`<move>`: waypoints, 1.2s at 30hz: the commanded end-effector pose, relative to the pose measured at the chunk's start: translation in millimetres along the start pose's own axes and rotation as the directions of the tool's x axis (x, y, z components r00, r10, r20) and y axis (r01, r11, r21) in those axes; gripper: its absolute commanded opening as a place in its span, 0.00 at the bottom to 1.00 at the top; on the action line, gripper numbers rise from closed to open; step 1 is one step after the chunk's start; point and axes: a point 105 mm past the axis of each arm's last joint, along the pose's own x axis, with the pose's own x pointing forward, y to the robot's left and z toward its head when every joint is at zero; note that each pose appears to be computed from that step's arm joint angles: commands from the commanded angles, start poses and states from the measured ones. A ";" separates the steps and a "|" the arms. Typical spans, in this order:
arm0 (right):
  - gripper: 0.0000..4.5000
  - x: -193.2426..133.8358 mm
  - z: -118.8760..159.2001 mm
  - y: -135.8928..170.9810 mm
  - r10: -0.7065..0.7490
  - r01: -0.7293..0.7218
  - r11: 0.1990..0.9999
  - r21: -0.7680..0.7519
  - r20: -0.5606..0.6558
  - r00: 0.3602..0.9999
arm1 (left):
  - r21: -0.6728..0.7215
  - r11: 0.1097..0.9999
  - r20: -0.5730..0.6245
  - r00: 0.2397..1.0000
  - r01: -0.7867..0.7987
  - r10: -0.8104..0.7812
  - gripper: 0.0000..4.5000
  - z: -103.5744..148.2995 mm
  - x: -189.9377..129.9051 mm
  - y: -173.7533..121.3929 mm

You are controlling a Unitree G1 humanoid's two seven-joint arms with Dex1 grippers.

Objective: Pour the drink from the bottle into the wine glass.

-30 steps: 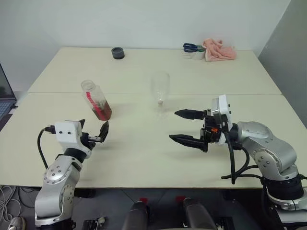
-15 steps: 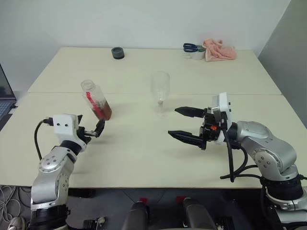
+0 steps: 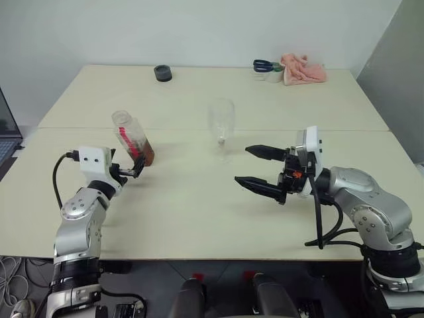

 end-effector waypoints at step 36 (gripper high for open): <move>1.00 -1.7 23.9 -47.8 -0.309 0.327 0.925 -0.191 0.120 0.943 | 0.388 0.917 0.170 0.971 0.091 -0.168 0.36 88.2 97.2 -52.0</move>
